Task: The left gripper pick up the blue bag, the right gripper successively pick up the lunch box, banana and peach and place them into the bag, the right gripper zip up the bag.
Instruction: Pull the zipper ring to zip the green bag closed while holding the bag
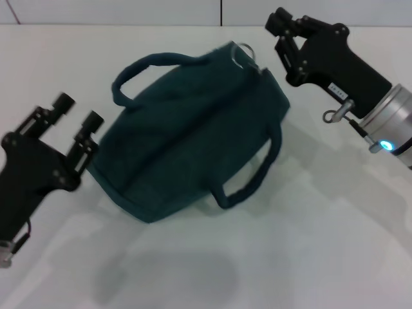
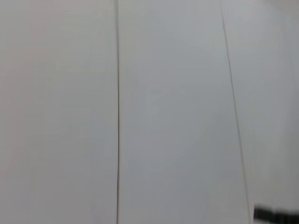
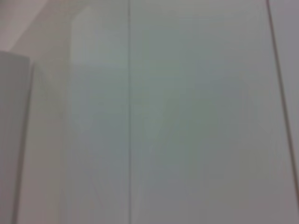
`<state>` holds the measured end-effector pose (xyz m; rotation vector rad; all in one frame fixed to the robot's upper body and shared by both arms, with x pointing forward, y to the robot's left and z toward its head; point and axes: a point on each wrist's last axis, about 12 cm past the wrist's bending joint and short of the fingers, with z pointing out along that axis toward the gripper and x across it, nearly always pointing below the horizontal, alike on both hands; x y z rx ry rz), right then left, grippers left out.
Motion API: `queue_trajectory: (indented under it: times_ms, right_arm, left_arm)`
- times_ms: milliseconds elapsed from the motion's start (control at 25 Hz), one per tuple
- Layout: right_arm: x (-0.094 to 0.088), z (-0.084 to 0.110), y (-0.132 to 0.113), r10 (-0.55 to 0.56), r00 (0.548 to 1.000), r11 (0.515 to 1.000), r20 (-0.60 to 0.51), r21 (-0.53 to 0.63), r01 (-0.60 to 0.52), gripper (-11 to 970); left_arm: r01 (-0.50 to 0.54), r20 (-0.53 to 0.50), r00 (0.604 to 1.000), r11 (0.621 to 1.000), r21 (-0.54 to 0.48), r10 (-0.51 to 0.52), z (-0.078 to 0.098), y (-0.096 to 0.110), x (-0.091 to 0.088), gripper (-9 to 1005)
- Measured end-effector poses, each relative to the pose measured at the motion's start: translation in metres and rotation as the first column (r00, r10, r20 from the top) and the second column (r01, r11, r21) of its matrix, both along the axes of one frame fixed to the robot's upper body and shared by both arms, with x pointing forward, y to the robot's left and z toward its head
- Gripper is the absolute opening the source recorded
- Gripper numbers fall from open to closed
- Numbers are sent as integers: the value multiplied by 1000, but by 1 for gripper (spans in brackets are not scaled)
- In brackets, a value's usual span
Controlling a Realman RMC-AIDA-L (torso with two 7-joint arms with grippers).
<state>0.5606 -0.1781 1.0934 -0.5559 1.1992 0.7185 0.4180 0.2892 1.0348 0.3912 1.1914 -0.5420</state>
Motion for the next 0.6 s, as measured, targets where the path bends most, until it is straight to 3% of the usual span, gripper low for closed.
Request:
queue_trajectory:
  times_ms: [120, 280, 360, 520, 600]
  right_arm:
    - [1, 0, -8, -34, 999, 999, -11, 23, 34, 81]
    - [3, 0, -18, -75, 997, 996, -17, 39, 76, 82]
    - [4, 0, -22, -94, 995, 994, -18, 46, 95, 83]
    - [5, -2, -29, -112, 993, 993, -27, 38, 113, 84]
    - [5, -3, -31, -114, 993, 993, -30, 30, 115, 85]
  left_arm:
    - [73, -20, 997, 992, -99, -76, 12, 9, 9, 381]
    - [230, -58, 968, 956, -181, -244, 32, 15, 35, 477]
    - [325, -115, 928, 920, -221, -355, 44, 13, 54, 524]
    - [494, -307, 778, 835, -241, -549, 64, -2, 100, 670]
    - [541, -344, 733, 809, -228, -587, 70, -8, 109, 751]
